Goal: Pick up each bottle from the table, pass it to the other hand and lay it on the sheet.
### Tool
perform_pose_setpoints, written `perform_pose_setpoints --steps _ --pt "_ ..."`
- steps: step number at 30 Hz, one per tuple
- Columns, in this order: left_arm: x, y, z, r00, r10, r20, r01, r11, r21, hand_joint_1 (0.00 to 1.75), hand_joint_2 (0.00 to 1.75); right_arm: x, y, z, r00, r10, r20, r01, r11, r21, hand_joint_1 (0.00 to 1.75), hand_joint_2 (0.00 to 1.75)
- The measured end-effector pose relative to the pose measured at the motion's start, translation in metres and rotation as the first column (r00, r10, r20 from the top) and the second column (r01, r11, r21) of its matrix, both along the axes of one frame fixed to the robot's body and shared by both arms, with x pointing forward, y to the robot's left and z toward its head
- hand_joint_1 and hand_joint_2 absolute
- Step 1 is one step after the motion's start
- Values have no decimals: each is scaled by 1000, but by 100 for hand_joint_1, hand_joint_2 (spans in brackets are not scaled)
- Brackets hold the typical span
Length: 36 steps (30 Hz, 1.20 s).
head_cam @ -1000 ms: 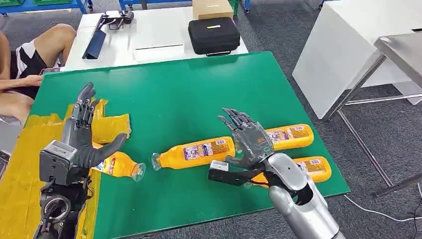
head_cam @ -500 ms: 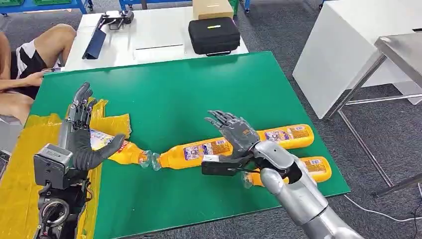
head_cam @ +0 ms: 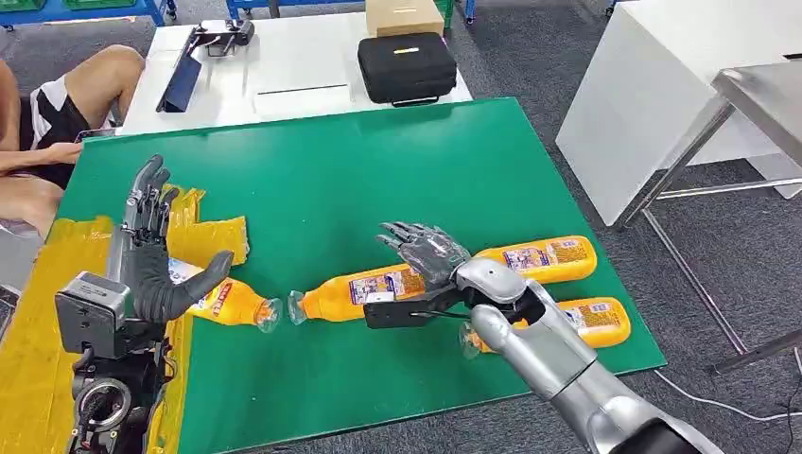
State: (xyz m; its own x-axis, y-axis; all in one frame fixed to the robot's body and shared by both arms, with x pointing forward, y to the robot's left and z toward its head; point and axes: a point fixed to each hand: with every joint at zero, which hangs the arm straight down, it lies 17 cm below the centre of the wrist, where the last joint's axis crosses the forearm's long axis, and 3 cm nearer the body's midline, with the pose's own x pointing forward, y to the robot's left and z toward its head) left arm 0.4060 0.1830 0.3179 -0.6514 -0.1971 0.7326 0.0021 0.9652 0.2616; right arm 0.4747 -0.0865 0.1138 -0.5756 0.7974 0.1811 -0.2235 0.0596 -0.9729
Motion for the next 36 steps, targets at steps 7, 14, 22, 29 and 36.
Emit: perform_pose_setpoints --steps 7,14,22,29,36 --pt "0 0 -1 1000 1 -4 -1 1000 -5 0 175 4 -6 -25 999 -28 -38 26 998 -51 0 175" --pt "0 0 -1 1000 7 -8 -7 1000 -10 0 175 6 -8 -42 996 -44 -71 38 995 -89 0 175" --pt "1 1 -2 1000 13 -10 -13 1000 -14 0 175 6 -6 -56 993 -47 -107 36 994 -107 0 175" --pt "1 2 -2 1000 17 -13 -18 1000 -16 0 175 5 -2 -69 989 -37 -146 21 994 -110 0 175" --pt "2 2 -4 1000 23 -19 -23 1000 -19 0 175 4 -2 -87 981 -47 -188 23 991 -131 131 175"
